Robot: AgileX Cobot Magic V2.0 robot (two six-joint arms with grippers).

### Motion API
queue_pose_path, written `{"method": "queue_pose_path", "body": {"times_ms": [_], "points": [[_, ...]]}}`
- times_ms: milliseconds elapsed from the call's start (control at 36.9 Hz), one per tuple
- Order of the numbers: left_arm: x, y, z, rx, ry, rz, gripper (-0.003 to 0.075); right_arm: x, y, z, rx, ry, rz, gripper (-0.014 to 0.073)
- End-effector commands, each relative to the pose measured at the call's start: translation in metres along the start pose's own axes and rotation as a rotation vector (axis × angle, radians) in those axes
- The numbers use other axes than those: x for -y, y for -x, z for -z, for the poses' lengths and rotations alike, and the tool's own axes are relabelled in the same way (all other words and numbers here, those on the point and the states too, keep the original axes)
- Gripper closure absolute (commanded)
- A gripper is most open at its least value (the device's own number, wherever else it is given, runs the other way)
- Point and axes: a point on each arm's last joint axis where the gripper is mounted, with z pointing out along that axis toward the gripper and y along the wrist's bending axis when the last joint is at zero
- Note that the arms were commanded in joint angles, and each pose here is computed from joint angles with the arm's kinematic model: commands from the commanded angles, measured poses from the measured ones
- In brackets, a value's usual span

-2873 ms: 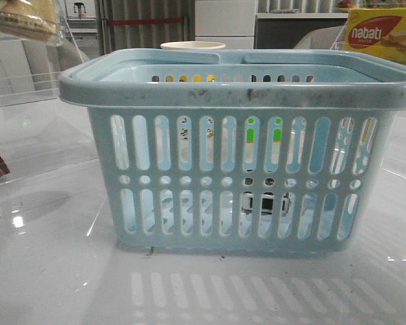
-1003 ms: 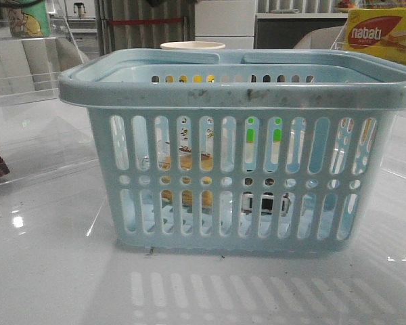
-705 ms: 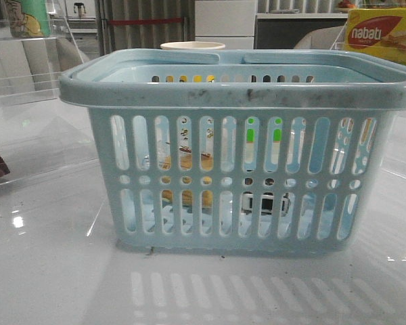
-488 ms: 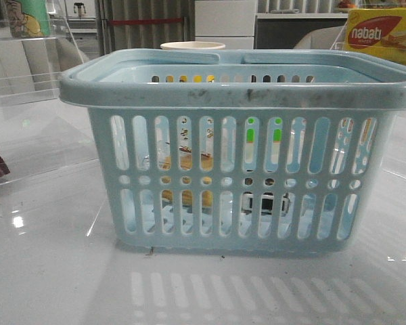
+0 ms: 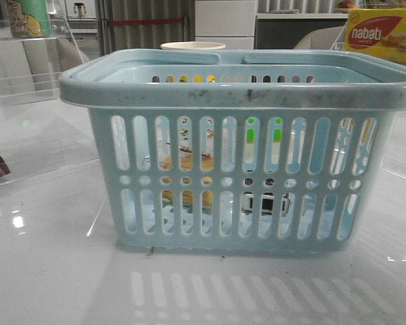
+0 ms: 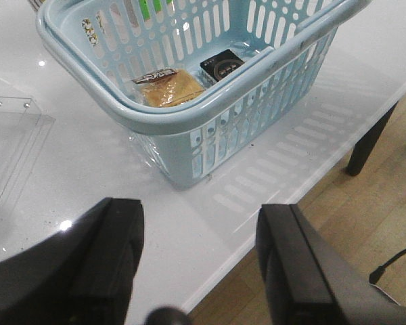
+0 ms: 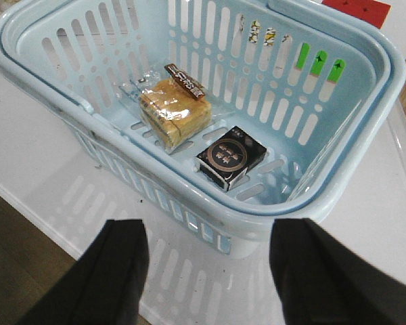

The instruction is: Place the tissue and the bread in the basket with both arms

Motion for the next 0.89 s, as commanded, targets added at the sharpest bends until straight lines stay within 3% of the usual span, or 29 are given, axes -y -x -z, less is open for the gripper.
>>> {"method": "queue_pose_path", "body": {"times_ms": [0,678,867], "points": [[-0.0008,0.0046,0.0062,0.122,0.03,-0.005,0.0285,0.0016,0.0143,0.0061,0.102,-0.023,-0.007,0.0087],[-0.0022,0.0004,0.0002,0.128,0.044,0.045,0.0285,0.0024,0.0084,0.0057,0.037,-0.032,0.037,0.0088],[-0.0022,0.0004,0.0002,0.128,0.044,0.045,0.0285,0.005,0.0075,0.0058,0.025,-0.061,0.075,0.0176]]}}
